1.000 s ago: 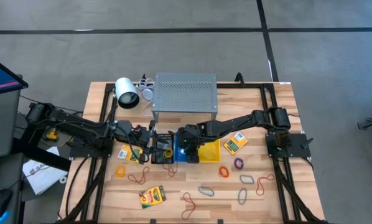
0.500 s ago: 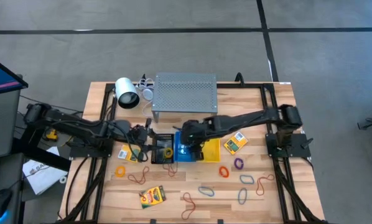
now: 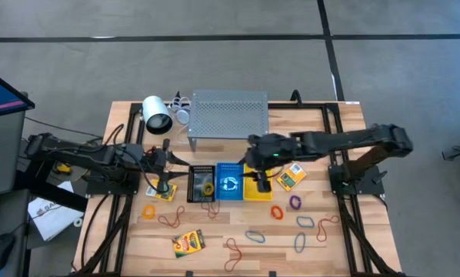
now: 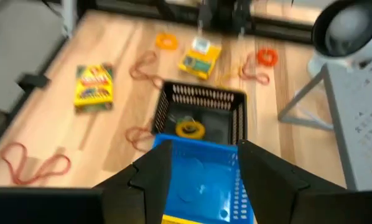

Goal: Pick & Place Office Desk Supplies
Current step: Put the yellow rubber band into the blue basket

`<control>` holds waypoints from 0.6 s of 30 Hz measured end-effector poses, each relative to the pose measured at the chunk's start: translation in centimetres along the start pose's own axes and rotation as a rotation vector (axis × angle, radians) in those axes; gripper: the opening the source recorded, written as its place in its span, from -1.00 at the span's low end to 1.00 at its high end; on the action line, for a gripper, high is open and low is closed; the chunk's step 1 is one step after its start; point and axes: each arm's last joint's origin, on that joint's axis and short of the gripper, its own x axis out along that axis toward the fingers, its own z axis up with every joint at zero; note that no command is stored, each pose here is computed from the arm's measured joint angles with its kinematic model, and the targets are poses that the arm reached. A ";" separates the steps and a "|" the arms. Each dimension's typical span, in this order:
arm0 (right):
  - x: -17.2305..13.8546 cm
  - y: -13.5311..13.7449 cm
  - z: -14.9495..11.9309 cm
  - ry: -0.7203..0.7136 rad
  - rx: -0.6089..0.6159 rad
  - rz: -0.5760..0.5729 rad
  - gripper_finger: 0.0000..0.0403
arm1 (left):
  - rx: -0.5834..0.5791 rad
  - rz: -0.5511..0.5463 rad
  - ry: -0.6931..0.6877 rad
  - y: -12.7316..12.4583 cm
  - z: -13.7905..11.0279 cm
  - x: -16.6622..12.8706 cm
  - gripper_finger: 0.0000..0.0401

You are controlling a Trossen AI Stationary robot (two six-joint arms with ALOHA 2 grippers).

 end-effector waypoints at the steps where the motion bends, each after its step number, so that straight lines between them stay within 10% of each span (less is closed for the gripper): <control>1: -0.6 0.2 -0.5 -0.027 0.005 0.002 -0.12 | -0.011 0.011 0.013 0.1 -0.1 -0.3 -0.31; 18: -5.2 5.7 -11.1 -0.439 0.188 0.210 -0.12 | -0.167 0.089 0.128 0.3 -1.3 -0.6 -0.31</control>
